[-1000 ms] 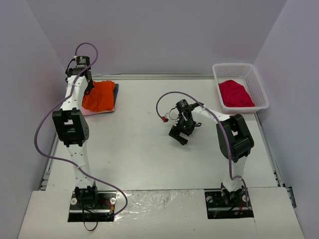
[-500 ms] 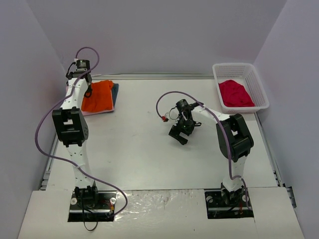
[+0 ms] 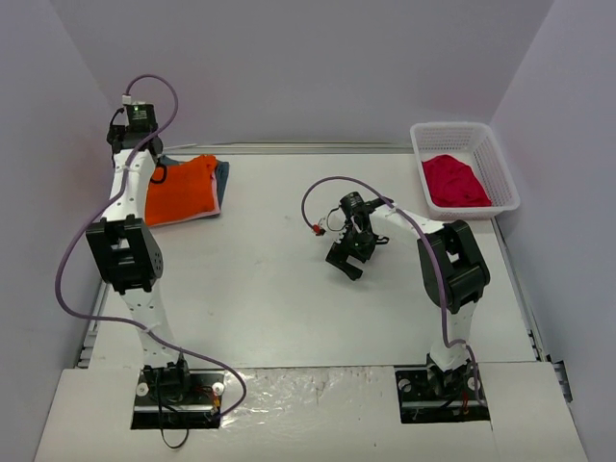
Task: Fold and stack the t-shirts
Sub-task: Put the neatly folded tshirt into the corner of the board with the left arm
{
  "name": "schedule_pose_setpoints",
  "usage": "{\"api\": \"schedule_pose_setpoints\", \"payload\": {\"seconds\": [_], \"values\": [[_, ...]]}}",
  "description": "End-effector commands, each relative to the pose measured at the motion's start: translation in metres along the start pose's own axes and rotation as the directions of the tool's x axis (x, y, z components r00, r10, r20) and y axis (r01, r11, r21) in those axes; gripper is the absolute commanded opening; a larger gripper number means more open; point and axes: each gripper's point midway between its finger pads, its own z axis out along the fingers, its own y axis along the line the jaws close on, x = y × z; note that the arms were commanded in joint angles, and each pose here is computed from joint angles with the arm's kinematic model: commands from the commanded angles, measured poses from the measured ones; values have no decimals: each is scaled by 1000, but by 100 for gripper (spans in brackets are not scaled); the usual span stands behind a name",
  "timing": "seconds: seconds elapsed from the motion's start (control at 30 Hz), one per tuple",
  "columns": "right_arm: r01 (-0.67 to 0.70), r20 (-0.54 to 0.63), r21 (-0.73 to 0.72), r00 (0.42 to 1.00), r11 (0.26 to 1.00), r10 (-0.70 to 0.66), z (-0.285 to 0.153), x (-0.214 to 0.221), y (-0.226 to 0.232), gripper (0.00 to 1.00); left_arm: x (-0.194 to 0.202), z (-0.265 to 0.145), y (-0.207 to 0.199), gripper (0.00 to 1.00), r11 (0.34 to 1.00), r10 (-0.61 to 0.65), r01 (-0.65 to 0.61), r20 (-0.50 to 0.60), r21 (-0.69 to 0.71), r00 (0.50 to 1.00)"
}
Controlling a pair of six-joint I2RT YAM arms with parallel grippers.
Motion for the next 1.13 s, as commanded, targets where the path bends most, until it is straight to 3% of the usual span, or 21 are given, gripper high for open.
{"api": "schedule_pose_setpoints", "payload": {"seconds": [0.0, 0.07, 0.1, 0.17, 0.23, 0.33, 0.4, 0.43, 0.5, 0.53, 0.63, 0.77, 0.9, 1.07, 1.1], "values": [[-83, -227, -139, 973, 987, 50, 37, 70, 32, 100, -32, -44, 20, 56, 998, -42, 37, 113, 52, 993], [-81, -223, -135, 973, 988, 49, 35, 69, 31, 100, -27, -52, -5, 52, 978, -31, 8, 107, 209, 994], [-78, -217, -131, 975, 988, 48, 34, 67, 30, 100, -24, -55, -15, 40, 965, -21, -6, 101, 261, 995], [-76, -206, -133, 977, 988, 47, 32, 64, 30, 100, -14, -70, -43, 31, 904, -7, -32, 90, 426, 996], [-70, -188, -120, 981, 990, 47, 26, 59, 27, 100, -1, -85, -64, 24, 843, 23, -70, 93, 534, 995], [-75, -139, -94, 988, 993, 62, 13, 48, 21, 100, 5, -129, -86, 24, 763, 88, -195, 199, 616, 976], [-79, -92, -71, 993, 994, 72, -2, 35, 16, 100, 0, -166, -79, 31, 760, 165, -330, 325, 560, 931], [-81, -69, -62, 995, 995, 77, -8, 28, 14, 100, 6, -196, -92, 40, 738, 202, -406, 399, 538, 895], [-85, -11, -34, 996, 996, 84, -30, 9, 7, 100, 11, -212, -86, 45, 761, 287, -493, 463, 421, 838], [-82, 11, -23, 997, 996, 83, -39, 2, 4, 100, 20, -230, -92, 57, 747, 294, -522, 501, 411, 814], [-95, 87, 103, 992, 990, 86, -78, -17, -19, 100, 36, -253, -89, 66, 731, 256, -516, 521, 447, 814], [-146, 142, 244, 983, 959, 114, -114, -32, -46, 100, 80, -247, -95, 70, 717, 251, -482, 460, 503, 852], [-191, 271, 295, 956, 936, 110, -156, -58, -57, 100, 108, -236, -94, 75, 696, 289, -517, 464, 498, 837], [-281, 408, 357, 905, 891, 122, -206, -66, -69, 100, 119, -230, -72, 83, 737, 224, -464, 470, 491, 854], [-309, 428, 372, 894, 875, 134, -212, -65, -72, 100, 119, -229, -62, 96, 755, 198, -439, 469, 487, 861]]}}
